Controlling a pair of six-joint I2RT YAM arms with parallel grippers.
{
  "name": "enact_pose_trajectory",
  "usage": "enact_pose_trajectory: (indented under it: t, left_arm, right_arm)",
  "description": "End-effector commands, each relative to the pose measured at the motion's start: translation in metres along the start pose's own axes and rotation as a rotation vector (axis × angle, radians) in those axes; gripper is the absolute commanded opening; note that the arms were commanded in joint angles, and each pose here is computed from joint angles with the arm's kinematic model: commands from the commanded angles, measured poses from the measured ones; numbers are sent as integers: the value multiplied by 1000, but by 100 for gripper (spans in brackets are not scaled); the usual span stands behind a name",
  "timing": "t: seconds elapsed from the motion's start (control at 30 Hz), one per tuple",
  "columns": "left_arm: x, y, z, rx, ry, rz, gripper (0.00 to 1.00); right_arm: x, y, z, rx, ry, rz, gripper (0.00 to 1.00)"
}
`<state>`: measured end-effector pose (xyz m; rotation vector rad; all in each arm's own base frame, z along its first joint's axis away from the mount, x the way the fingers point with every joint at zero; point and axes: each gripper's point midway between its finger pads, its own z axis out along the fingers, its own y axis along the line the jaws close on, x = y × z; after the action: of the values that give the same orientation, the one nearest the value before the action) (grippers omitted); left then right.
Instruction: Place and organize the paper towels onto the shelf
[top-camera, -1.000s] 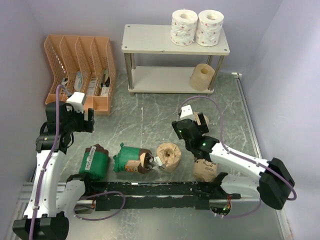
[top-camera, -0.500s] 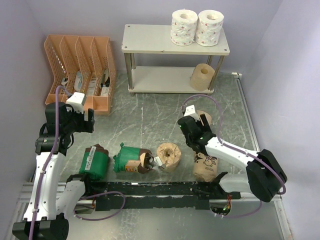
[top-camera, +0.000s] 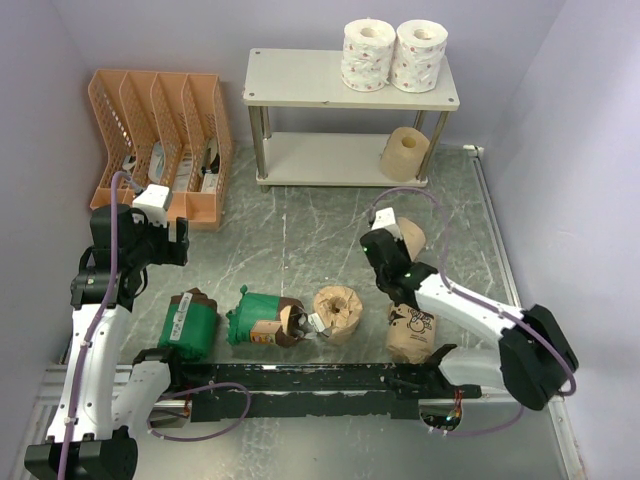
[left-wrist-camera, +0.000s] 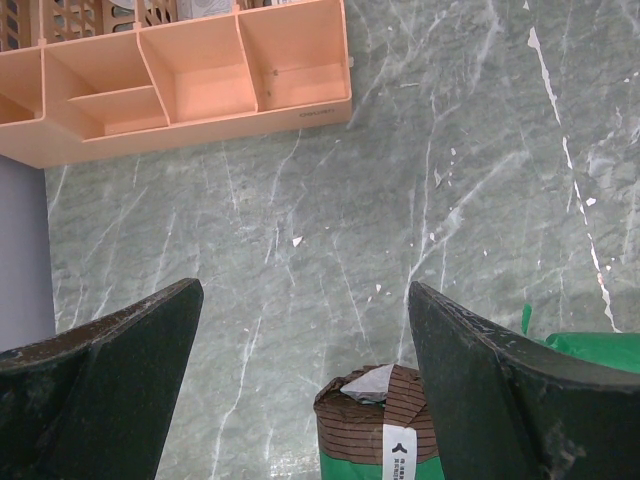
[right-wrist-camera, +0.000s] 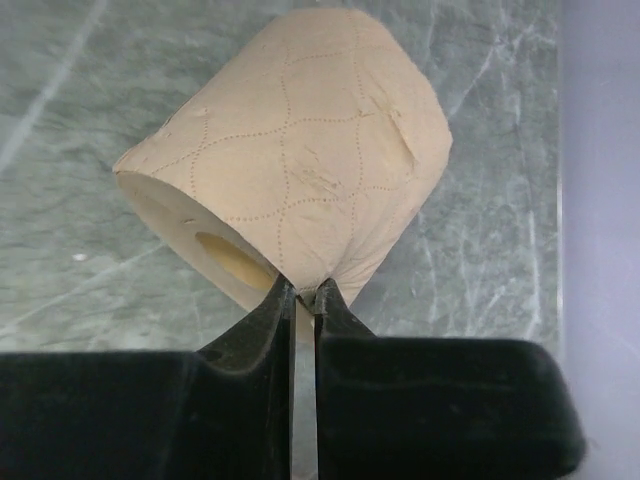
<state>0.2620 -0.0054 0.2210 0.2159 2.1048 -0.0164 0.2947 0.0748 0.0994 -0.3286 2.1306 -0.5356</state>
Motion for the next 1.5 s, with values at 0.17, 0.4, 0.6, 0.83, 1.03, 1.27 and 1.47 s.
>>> enact_pose_trajectory:
  t: [0.17, 0.4, 0.6, 0.83, 1.03, 1.27, 1.47]
  left_arm:
    - [-6, 0, 1, 6, -19, 0, 95]
    - [-4, 6, 3, -12, -9, -13, 95]
    - [-2, 8, 5, -19, 2, -18, 95]
    - [2, 9, 9, -18, 18, -25, 95]
    - [3, 10, 11, -19, 28, -27, 95]
    - [4, 13, 11, -26, 29, -31, 95]
    - [4, 14, 11, -31, 30, -35, 95]
  right_arm:
    - [-113, 5, -61, -296, -251, 603, 0]
    - [-158, 19, -78, -467, -333, 984, 0]
    - [-164, 20, -58, -404, -299, 949, 0]
    - [-128, 13, -43, -279, -203, 651, 66]
    - [-92, 1, -32, -212, -174, 625, 82]
    - [-54, 20, -12, -287, -96, 634, 79]
    - [-43, 28, -17, -336, -71, 637, 78]
